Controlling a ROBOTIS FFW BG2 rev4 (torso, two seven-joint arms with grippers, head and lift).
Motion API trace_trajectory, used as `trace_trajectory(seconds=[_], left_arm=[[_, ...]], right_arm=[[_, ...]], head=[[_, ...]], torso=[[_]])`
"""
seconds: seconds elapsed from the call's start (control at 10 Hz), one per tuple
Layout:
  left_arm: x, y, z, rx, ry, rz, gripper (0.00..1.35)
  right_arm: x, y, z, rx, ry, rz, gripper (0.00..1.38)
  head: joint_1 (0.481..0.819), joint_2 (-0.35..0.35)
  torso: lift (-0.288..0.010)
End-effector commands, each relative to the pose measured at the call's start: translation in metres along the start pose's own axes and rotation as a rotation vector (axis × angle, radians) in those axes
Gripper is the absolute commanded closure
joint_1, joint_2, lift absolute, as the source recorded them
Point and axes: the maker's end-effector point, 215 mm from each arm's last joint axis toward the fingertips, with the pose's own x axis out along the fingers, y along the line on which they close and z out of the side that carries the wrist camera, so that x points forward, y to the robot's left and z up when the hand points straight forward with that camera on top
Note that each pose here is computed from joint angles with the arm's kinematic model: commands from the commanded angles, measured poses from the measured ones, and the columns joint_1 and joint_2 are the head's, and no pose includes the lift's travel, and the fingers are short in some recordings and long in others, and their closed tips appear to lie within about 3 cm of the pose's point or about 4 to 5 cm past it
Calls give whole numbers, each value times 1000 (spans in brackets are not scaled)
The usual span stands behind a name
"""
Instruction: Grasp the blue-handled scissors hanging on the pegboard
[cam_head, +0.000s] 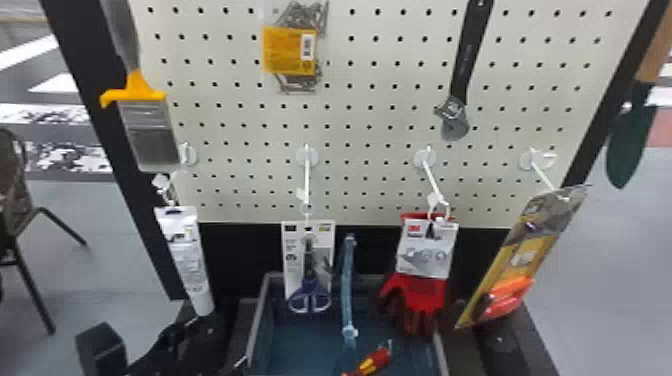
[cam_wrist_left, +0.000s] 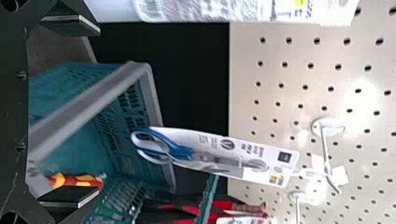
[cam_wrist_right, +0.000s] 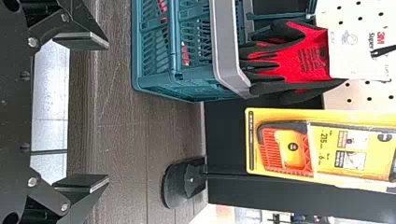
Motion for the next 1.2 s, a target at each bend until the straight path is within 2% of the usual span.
trace_trajectory(seconds=[0.0, 0.4, 0.7, 0.8, 0.9, 1.1], left_arm=[[18, -7, 15, 10, -5, -51, 93], [45, -11, 33, 9, 11, -144, 58], [66, -25, 63, 2, -42, -218, 59], [73, -33, 66, -3, -41, -248, 59], [81, -40, 58, -58, -43, -287, 59], [91, -44, 61, -72, -46, -324, 59]], right_arm=[[0, 0, 0, 1, 0, -1, 272], [0, 1, -2, 1, 2, -1, 272], [1, 3, -2, 0, 3, 6, 272], [2, 3, -1, 0, 1, 9, 272], [2, 3, -3, 0, 3, 9, 272], [2, 4, -3, 0, 3, 12, 272]], head=[[549, 0], [549, 0], [549, 0], [549, 0], [549, 0], [549, 0]], torso=[[-100], [-100], [-100], [-100], [-100], [-100]])
